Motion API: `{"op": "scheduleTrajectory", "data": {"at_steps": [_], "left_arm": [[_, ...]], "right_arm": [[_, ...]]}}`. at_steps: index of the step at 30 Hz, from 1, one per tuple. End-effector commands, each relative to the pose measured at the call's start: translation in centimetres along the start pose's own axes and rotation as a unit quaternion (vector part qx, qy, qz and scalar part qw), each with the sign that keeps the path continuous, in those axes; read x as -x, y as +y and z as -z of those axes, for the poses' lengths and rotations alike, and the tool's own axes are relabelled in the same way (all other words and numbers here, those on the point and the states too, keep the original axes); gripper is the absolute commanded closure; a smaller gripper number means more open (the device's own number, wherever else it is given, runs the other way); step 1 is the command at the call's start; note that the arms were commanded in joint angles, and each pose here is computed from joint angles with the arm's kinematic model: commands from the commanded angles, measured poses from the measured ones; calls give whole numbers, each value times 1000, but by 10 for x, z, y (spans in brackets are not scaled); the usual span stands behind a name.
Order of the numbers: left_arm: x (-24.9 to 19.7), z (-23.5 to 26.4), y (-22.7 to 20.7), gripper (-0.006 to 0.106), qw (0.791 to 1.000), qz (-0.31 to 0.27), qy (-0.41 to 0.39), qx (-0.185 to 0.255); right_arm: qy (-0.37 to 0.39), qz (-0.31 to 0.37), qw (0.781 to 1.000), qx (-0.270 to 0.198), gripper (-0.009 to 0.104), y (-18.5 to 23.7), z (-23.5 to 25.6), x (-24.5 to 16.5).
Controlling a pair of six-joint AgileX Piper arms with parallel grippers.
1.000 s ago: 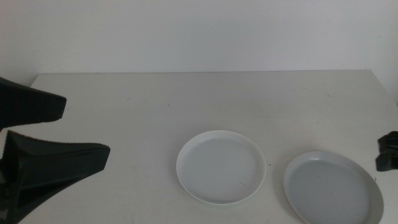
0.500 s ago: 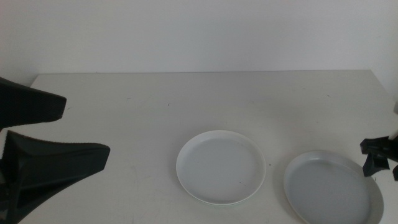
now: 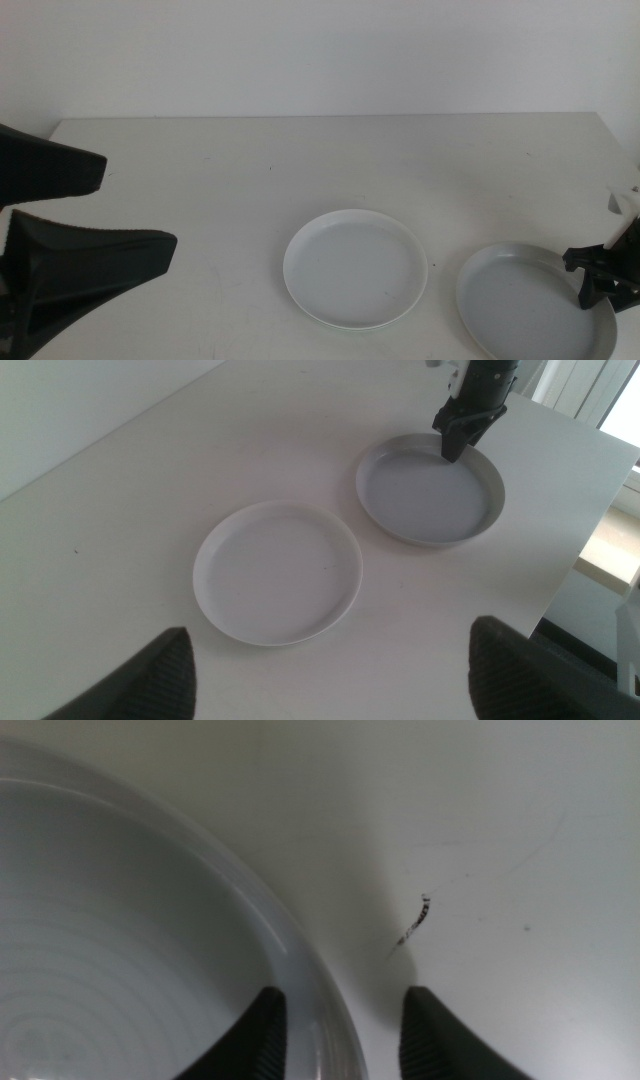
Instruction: Stack the three bowls on top of each other.
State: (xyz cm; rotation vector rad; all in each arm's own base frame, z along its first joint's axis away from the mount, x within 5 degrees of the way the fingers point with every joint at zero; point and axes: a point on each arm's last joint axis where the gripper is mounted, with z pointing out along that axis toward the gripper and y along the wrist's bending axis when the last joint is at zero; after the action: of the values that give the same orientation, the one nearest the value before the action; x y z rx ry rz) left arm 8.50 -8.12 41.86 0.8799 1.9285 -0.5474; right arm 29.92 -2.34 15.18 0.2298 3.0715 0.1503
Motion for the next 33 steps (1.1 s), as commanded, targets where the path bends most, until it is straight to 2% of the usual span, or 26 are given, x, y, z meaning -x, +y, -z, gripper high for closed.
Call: {"op": "scheduleTrajectory", "data": {"at_steps": [1, 7, 12, 18, 23, 28, 33], "left_arm": [[13, 6, -1, -5, 999, 6, -48, 0], [13, 6, -1, -5, 999, 6, -48, 0], [13, 6, -1, -5, 999, 6, -48, 0], [13, 6, -1, -5, 999, 6, -48, 0], [13, 6, -1, -5, 999, 6, -48, 0], [13, 6, -1, -5, 999, 6, -48, 0], [13, 6, -1, -5, 999, 5, -48, 0]], "right_arm": [[-29, 4, 1000, -1, 69, -1, 13, 6], [-21, 14, 1000, -10, 96, -3, 13, 5], [-24, 20, 999, -13, 96, -1, 31, -2], [-108, 10, 994, -5, 96, 6, 99, -12], [-147, 6, 989, 26, 96, 20, 151, -12], [-162, 56, 984, 58, 96, 59, 178, -1], [-153, 104, 980, 78, 96, 109, 174, 9]]}}
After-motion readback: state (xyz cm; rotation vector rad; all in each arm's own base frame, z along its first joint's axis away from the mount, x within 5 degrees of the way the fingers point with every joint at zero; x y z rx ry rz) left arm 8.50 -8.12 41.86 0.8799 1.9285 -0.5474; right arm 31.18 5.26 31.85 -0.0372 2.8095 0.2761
